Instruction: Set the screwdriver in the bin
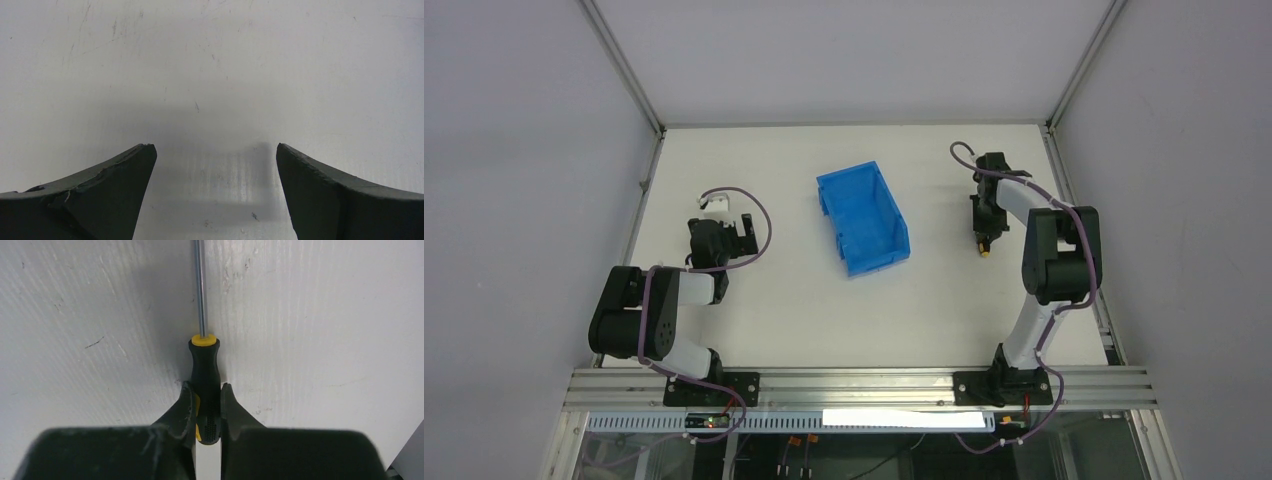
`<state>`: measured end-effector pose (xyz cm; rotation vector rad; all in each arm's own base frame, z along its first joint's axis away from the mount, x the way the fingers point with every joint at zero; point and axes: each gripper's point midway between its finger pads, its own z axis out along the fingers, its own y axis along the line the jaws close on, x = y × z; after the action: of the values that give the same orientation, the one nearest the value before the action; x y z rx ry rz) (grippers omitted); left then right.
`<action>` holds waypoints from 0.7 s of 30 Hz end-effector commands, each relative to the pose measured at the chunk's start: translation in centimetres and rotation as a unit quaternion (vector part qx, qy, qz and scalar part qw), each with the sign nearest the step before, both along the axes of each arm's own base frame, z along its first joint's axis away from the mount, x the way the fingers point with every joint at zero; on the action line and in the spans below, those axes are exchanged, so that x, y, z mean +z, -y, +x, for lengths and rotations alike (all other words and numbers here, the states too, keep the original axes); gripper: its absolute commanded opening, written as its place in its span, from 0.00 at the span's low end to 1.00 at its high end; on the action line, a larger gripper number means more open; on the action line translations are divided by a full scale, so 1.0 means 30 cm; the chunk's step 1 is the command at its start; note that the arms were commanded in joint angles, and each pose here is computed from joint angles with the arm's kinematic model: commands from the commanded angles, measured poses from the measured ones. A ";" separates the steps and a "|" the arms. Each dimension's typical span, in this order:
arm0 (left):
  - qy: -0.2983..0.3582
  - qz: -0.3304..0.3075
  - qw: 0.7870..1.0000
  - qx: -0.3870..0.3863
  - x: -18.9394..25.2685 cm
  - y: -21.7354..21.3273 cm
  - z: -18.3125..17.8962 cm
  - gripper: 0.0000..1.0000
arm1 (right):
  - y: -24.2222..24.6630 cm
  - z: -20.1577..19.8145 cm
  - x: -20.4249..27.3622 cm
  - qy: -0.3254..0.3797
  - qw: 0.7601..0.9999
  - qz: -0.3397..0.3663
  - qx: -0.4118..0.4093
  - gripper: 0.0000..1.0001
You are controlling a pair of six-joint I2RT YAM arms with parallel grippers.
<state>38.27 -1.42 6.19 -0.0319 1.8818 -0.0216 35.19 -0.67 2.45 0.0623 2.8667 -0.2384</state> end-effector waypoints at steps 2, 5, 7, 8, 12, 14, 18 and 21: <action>0.030 -0.007 1.000 -0.004 0.058 0.004 0.035 1.00 | -0.047 0.033 0.088 0.030 0.999 0.035 0.019 0.00; 0.031 -0.008 0.999 -0.005 0.059 0.005 0.035 1.00 | -0.064 0.040 0.201 0.057 0.997 0.037 0.024 0.00; 0.030 -0.008 0.999 -0.005 0.058 0.005 0.036 1.00 | -0.075 0.041 0.293 0.075 0.996 0.030 0.026 0.00; 0.031 -0.008 0.999 -0.005 0.058 0.004 0.036 1.00 | -0.084 0.037 0.334 0.081 0.996 0.025 0.029 0.00; 0.030 -0.008 1.000 -0.005 0.057 0.005 0.035 1.00 | -0.145 0.031 0.495 0.103 0.994 0.029 0.031 0.00; 0.030 -0.007 1.000 -0.005 0.058 0.004 0.035 1.00 | -0.201 0.033 0.564 0.121 0.991 0.042 0.033 0.00; 0.030 -0.007 1.000 -0.005 0.057 0.004 0.035 1.00 | -0.385 0.041 0.662 0.153 0.982 0.087 0.070 0.00; 0.030 -0.007 1.000 -0.005 0.057 0.005 0.035 1.00 | -0.549 0.039 0.704 0.169 0.973 0.106 0.117 0.00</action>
<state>38.27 -1.42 6.19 -0.0319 1.8818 -0.0216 37.83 10.58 21.44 -0.1021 2.5436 0.0121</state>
